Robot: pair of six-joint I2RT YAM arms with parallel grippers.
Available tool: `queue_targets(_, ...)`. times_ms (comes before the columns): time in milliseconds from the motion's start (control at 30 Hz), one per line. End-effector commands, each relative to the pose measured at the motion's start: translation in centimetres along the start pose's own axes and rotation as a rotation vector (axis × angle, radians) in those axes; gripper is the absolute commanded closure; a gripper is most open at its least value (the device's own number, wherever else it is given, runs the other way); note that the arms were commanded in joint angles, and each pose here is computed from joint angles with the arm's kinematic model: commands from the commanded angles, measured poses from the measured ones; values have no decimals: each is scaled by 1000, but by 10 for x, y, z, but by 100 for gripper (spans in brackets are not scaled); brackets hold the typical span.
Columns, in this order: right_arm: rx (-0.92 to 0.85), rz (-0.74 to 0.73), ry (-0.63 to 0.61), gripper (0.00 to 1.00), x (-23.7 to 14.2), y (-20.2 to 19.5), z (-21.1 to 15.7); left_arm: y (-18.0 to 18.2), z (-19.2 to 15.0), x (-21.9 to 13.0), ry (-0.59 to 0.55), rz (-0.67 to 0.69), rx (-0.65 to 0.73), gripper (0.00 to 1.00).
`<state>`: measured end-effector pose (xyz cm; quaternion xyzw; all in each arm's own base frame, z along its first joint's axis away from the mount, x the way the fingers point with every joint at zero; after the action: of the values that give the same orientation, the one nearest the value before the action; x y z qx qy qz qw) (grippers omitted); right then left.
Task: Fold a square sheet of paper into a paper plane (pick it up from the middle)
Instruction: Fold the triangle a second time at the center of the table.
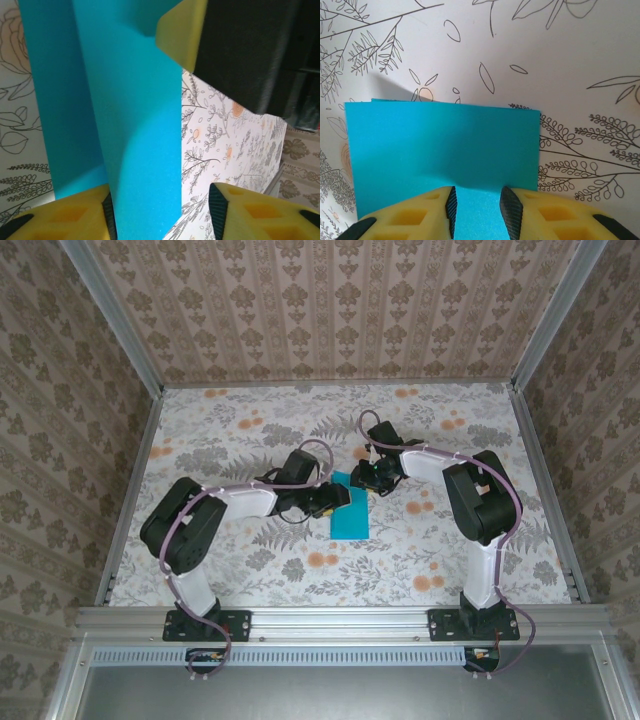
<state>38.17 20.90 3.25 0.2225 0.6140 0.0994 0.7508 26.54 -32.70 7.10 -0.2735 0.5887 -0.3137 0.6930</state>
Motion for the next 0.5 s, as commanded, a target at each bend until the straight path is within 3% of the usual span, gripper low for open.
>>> queue_targets(0, 55, -140, 132, 63, 31, -49, -38, 5, -5, 2, 21, 2, -14, 57)
queue_targets(333, -34, 180, 13, 60, -27, 22, -17, 29, -2, -5, 44, 87, -18, 92)
queue_targets(467, -67, 234, 14, 60, -38, 31, -23, 34, 2, -20, 59, 105, 44, 99)
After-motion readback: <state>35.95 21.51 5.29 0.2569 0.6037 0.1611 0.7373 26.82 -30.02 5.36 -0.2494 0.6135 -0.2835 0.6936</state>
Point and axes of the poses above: each hand's point on the last joint's axis, 136 mm out from that joint toward the fingers, its own x axis out along the fingers, its own y axis along the line the jaws close on, z = x × y, the point moved 2 cm from there along -x, back along the fingers, and after that the axes turned 3 degrees about x, right-handed, at the moved point
